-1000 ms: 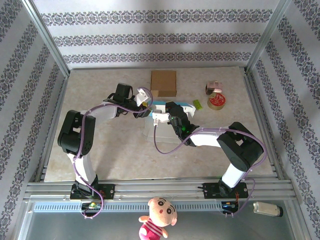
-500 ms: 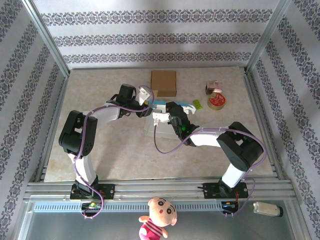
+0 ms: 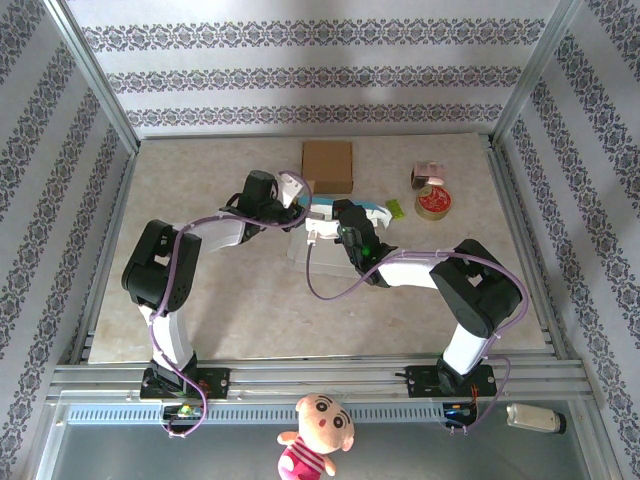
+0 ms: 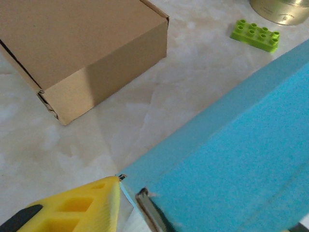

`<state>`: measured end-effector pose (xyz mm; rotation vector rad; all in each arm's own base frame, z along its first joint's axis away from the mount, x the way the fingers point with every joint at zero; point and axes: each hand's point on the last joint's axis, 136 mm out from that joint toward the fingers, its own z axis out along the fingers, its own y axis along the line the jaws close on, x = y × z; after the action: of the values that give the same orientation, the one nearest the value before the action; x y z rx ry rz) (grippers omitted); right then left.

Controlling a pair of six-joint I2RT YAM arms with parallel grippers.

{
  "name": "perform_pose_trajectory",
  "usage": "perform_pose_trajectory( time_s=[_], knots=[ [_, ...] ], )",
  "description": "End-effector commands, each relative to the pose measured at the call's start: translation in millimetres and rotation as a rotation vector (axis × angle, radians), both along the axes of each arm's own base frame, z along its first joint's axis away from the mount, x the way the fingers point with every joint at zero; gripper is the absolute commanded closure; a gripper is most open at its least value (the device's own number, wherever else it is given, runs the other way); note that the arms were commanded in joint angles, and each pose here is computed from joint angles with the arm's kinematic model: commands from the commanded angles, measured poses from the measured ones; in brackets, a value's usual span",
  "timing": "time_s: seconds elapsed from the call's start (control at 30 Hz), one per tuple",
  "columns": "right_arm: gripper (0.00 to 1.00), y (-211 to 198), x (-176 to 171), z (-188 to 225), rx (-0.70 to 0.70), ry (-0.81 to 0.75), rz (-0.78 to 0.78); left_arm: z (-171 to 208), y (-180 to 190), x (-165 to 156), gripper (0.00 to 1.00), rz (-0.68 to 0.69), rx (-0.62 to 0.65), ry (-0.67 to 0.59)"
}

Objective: Fold the paper box

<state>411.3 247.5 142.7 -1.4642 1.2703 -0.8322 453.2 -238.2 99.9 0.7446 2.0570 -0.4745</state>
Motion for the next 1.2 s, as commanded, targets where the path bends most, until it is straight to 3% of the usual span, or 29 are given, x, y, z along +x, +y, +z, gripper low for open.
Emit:
perform_pose_trajectory(
  time_s=[0.0, 0.2, 0.37, 0.5, 0.57, 0.67, 0.77, 0.9, 1.07, 1.17],
  knots=[
    [0.99, 6, -1, -11, 0.018, 0.056, 0.026, 20, -1, 16, 0.66, 0.084, -0.026, -0.117],
    [0.96, 5, -2, -15, 0.022, 0.073, 0.016, 17, 5, 22, 0.75, 0.186, -0.046, -0.061],
    [0.46, 10, -14, 9, 0.124, 0.066, 0.019, 8, 6, 17, 0.82, 0.211, -0.022, 0.064],
    [0.18, 20, -55, 42, 0.382, 0.23, 0.116, 10, 2, 10, 0.85, 0.18, -0.036, 0.096],
    [0.11, 21, -81, 61, 0.54, 0.375, 0.19, 10, 0, 7, 0.84, 0.162, -0.031, 0.102],
    [0.08, 12, -105, 98, 0.83, 0.591, 0.267, 9, 0, 4, 0.84, 0.145, -0.022, 0.1],
    [0.05, -4, -104, 128, 1.065, 0.759, 0.256, 6, -1, 2, 0.85, 0.127, -0.015, 0.096],
    [0.05, -26, -71, 148, 1.354, 0.965, 0.072, 3, -5, 2, 0.84, 0.1, -0.023, 0.096],
    [0.16, -44, -29, 122, 1.559, 1.251, -0.196, 3, -9, 1, 0.83, 0.083, -0.04, 0.093],
    [0.19, -45, -18, 91, 1.551, 1.322, -0.306, 1, -12, -1, 0.8, 0.065, -0.043, 0.102]
  ],
)
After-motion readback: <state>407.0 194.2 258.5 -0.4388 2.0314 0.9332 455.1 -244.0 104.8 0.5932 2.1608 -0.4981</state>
